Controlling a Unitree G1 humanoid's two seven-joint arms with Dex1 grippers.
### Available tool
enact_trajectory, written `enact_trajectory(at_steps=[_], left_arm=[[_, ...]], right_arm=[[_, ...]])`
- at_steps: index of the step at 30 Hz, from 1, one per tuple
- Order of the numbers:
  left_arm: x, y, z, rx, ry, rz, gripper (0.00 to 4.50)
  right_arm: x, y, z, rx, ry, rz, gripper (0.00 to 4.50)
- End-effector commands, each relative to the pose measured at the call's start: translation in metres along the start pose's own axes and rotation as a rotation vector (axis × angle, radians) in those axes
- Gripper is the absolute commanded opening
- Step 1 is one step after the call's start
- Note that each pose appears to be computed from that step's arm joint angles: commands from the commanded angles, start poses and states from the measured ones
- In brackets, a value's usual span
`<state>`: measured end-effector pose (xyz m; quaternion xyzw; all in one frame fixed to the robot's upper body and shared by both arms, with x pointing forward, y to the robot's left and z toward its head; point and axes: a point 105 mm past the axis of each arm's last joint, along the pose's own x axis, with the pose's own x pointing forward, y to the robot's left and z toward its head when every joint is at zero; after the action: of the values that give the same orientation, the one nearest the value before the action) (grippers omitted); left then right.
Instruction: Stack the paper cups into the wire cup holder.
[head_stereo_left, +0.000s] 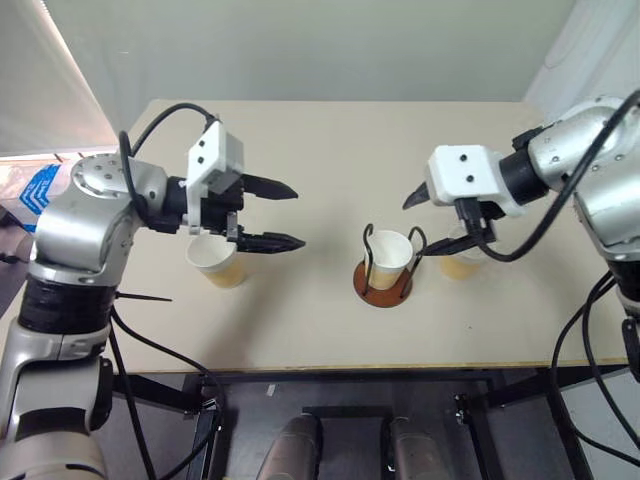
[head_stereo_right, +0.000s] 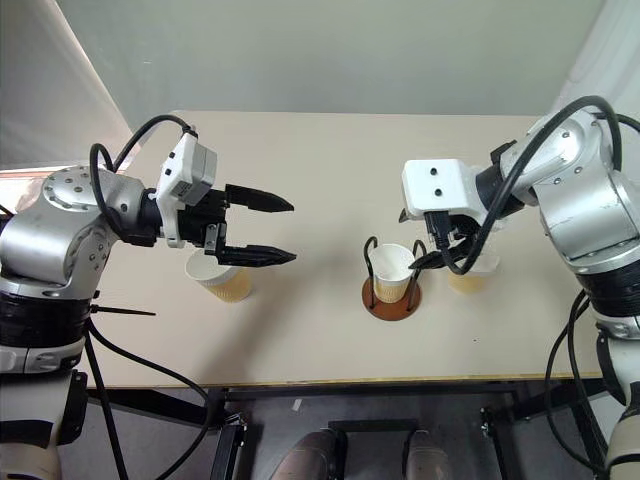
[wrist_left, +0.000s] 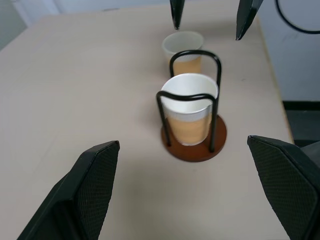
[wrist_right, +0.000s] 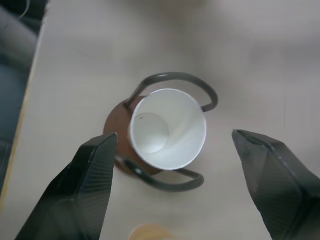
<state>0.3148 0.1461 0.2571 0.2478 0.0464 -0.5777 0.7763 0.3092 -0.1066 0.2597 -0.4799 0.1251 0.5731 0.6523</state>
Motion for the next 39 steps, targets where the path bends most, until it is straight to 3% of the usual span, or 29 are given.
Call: enact_trajectory(at_steps=[1, 6, 10, 14, 28, 39], left_arm=[[-0.024, 0.009, 0.008, 0.146, 0.093, 0.119, 4.50], [-0.049, 0.004, -0.005, 0.353, 0.373, 0.148, 4.50], [-0.053, -0.007, -0.010, 0.370, 0.430, 0.109, 4.50], [-0.066, -0.015, -0.033, 0.343, 0.574, 0.100, 4.50], [-0.084, -0.014, -0.069, 0.323, 0.766, 0.166, 4.50], [-0.087, -0.012, -0.094, 0.303, 0.823, 0.184, 4.50]], right_arm=[[-0.023, -0.007, 0.018, 0.058, -0.124, -0.087, 3.68], [-0.040, -0.006, 0.036, 0.155, -0.268, -0.087, 3.68], [-0.044, 0.002, 0.039, 0.189, -0.300, -0.045, 3.68], [-0.044, 0.014, 0.043, 0.187, -0.324, 0.029, 3.68], [-0.042, 0.014, 0.044, 0.199, -0.321, 0.073, 3.68], [-0.044, 0.014, 0.043, 0.204, -0.305, 0.070, 3.68]])
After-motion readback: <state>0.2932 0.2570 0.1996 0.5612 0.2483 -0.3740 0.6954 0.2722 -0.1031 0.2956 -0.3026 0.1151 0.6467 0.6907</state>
